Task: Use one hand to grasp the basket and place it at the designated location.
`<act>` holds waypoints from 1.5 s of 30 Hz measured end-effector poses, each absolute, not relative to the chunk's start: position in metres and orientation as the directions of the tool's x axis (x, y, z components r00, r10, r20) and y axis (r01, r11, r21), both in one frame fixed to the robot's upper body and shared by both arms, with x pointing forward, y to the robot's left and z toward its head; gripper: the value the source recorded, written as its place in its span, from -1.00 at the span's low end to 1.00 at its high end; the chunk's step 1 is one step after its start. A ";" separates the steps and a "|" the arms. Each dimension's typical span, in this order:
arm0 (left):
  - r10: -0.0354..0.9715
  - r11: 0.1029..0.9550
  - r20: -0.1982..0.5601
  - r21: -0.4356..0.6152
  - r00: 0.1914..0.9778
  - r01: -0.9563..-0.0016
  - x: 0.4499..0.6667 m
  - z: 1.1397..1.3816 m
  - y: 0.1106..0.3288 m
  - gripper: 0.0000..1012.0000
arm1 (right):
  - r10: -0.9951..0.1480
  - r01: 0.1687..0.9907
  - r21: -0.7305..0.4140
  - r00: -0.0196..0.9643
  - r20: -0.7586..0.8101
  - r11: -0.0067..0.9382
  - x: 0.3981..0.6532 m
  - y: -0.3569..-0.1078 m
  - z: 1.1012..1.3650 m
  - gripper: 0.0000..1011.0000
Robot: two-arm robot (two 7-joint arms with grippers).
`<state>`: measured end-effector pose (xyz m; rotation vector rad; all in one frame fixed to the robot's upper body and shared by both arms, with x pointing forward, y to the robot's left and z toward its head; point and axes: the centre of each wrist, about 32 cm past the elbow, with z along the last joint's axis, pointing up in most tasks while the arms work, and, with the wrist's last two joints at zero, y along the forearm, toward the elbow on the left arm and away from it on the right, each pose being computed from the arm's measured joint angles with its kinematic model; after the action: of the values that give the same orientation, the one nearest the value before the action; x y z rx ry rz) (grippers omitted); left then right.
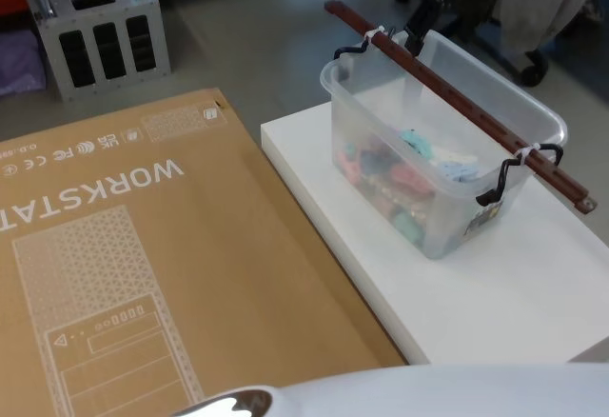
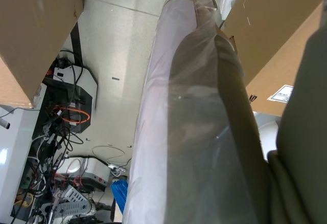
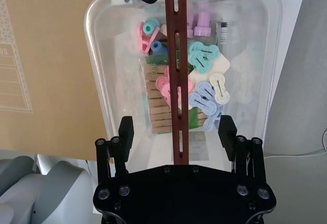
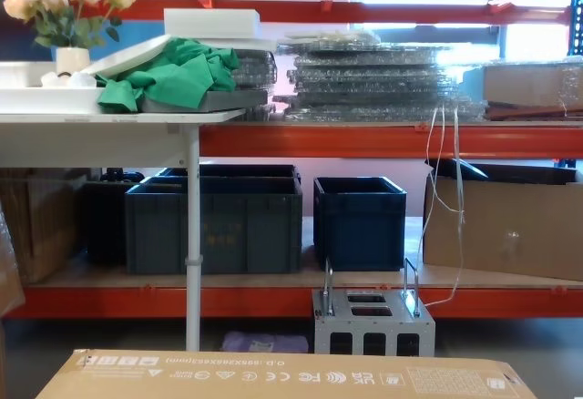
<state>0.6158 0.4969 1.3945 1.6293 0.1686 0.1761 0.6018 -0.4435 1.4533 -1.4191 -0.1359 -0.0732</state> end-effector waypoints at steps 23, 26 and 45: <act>0.216 -0.065 0.012 0.998 0.976 0.002 0.616 1.394 0.497 -1.00 | 0.028 0.132 -0.980 0.990 0.138 0.149 0.601 -0.442 1.455 0.98; 0.216 -0.065 0.012 0.998 0.976 0.002 0.616 1.394 0.497 -1.00 | 0.028 0.132 -0.980 0.990 0.138 0.148 0.601 -0.442 1.455 0.98; 0.216 -0.065 0.012 0.998 0.976 0.002 0.616 1.394 0.497 -1.00 | 0.029 0.131 -0.980 0.990 0.136 0.147 0.601 -0.442 1.455 0.98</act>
<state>0.6158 0.4969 1.3945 1.6294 0.1687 0.1762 0.6009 -0.4420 1.4548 -1.4223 -0.1335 -0.0737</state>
